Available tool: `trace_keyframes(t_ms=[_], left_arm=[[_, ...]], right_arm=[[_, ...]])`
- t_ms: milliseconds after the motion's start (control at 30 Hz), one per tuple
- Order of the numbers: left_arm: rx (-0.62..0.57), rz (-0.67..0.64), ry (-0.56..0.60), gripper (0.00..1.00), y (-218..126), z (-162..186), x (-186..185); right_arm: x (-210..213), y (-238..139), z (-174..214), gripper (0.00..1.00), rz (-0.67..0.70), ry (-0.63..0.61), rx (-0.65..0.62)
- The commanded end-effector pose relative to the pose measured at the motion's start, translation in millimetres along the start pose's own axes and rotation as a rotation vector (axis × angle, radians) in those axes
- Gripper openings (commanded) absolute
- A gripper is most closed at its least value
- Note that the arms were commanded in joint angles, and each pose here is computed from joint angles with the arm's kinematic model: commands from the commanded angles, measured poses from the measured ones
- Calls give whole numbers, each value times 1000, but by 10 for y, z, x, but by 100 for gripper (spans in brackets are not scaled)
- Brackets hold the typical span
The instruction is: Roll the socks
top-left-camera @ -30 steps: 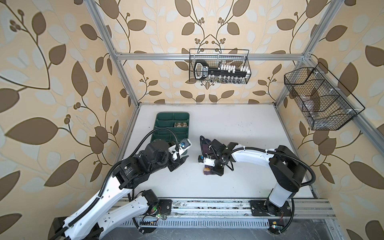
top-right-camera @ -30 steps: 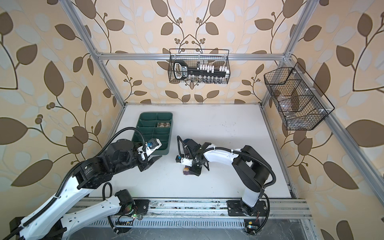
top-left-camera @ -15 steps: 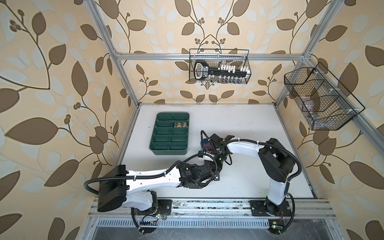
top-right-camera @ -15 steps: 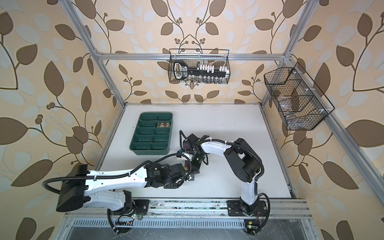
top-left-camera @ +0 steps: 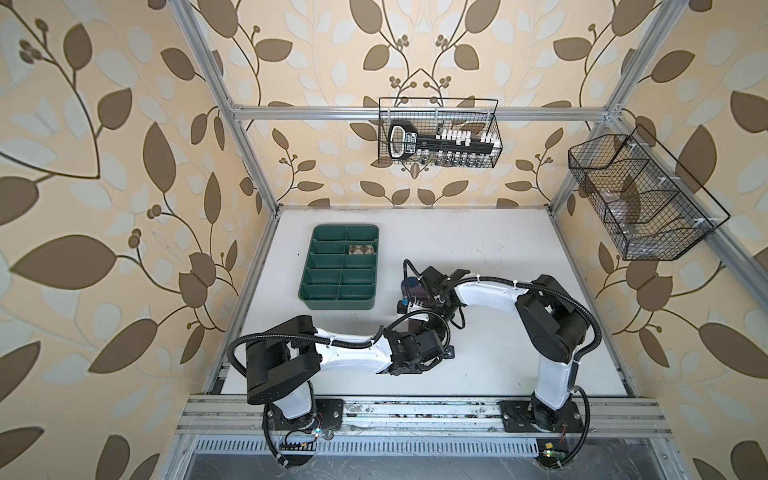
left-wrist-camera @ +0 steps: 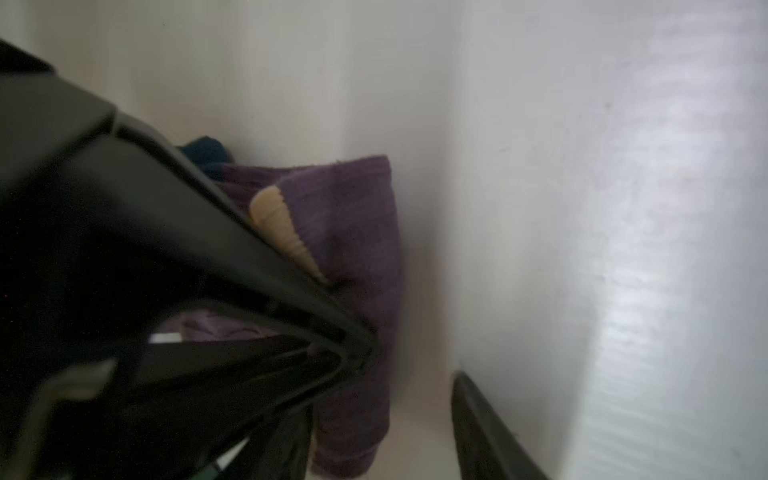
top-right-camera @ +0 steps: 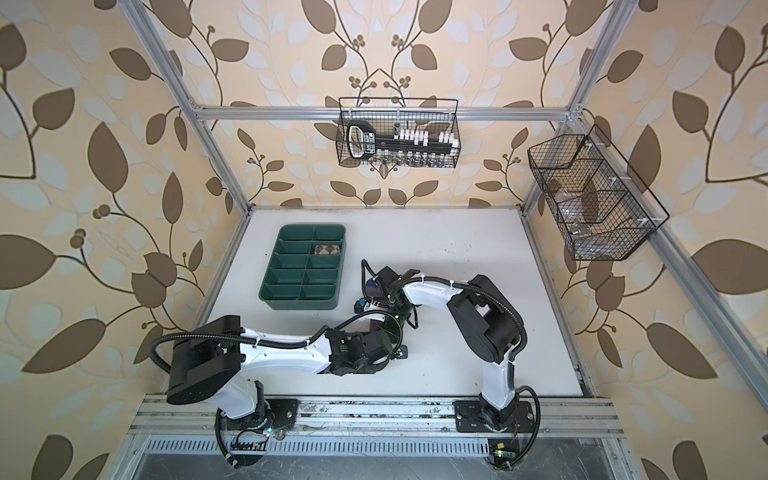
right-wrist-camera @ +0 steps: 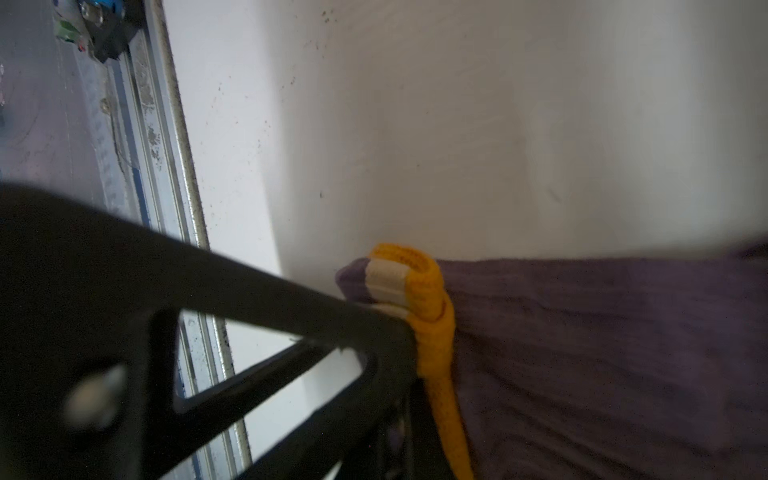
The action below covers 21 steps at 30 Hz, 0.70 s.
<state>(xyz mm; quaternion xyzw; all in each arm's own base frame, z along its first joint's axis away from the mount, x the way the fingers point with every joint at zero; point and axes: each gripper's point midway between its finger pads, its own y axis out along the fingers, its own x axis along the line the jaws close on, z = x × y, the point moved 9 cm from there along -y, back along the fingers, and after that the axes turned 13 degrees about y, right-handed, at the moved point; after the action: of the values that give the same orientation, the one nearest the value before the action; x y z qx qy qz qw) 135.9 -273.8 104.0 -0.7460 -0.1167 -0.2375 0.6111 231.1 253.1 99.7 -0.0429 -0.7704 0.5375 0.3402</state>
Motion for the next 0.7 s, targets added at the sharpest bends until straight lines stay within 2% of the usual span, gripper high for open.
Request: trace_keyframes(t_ms=[0, 300, 333, 367, 500, 567, 667], left_arm=[[-8, -8, -1, 41, 139, -61, -23], [54, -30, -14, 1, 231, 8, 34], [59, -26, -12, 0, 232, 18, 37], [61, -20, -6, 0, 233, 25, 31], [63, 19, 6, 0, 245, 38, 14], [66, 35, 8, 0, 263, 44, 8], [65, 66, 7, 0, 264, 37, 25]], right_arm=[[-136, 199, 165, 0, 46, 21, 104], [7, -45, 181, 0, 17, 23, -12], [19, -91, 183, 0, 24, 28, -30], [28, -144, 198, 4, 33, 36, -51], [93, -398, 270, 31, 93, 39, -143], [137, -540, 296, 38, 127, 41, -188], [143, -818, 336, 39, 206, 77, -289]])
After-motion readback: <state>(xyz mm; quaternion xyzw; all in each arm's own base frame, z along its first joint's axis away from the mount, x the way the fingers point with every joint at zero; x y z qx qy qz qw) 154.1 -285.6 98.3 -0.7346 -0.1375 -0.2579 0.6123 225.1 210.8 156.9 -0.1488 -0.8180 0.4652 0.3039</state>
